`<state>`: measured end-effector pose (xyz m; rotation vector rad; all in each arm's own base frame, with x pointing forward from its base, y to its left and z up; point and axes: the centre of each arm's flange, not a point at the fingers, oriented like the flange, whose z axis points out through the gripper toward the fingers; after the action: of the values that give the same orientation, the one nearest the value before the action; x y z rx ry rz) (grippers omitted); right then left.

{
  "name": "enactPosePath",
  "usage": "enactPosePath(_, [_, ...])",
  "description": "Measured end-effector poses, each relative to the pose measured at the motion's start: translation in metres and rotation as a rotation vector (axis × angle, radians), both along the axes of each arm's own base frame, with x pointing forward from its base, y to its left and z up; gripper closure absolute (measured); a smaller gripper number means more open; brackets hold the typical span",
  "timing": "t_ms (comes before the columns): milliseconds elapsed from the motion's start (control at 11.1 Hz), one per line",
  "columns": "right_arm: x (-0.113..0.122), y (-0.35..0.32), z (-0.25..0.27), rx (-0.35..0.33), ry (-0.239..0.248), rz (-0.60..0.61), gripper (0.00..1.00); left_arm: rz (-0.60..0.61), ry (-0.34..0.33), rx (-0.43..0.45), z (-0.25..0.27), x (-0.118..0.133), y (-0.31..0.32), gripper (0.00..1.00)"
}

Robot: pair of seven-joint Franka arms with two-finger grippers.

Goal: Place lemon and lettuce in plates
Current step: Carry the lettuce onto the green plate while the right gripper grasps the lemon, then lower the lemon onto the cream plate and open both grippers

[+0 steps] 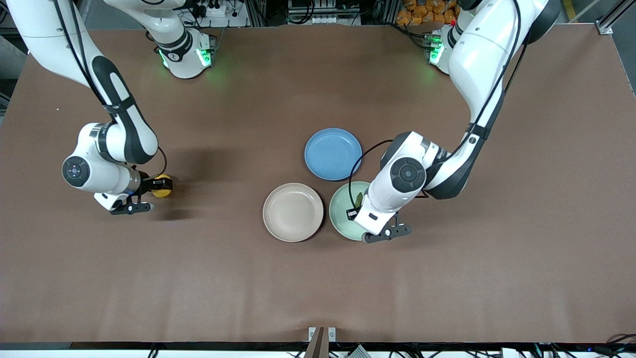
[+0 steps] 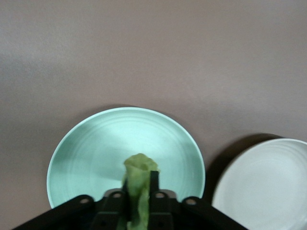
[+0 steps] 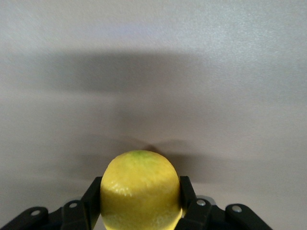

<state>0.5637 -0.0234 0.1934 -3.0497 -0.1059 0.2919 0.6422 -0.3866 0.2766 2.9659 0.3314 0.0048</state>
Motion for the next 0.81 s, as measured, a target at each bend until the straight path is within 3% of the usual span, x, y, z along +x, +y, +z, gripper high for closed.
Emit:
enactPosePath(361, [0.028, 0.034, 0.029, 0.082, -0.043, -0.089, 0.32, 0.002, 0.005, 0.000, -0.010, 0.001, 0.000, 0.34])
enactPosePath(632, [0.048, 0.107, 0.051, 0.069, -0.072, -0.203, 0.32, 0.003, -0.002, -0.003, -0.007, 0.002, -0.001, 0.00])
enactPosePath(813, [0.061, 0.170, 0.067, 0.064, -0.096, -0.292, 0.32, 0.007, -0.011, -0.005, -0.002, 0.005, 0.001, 0.00])
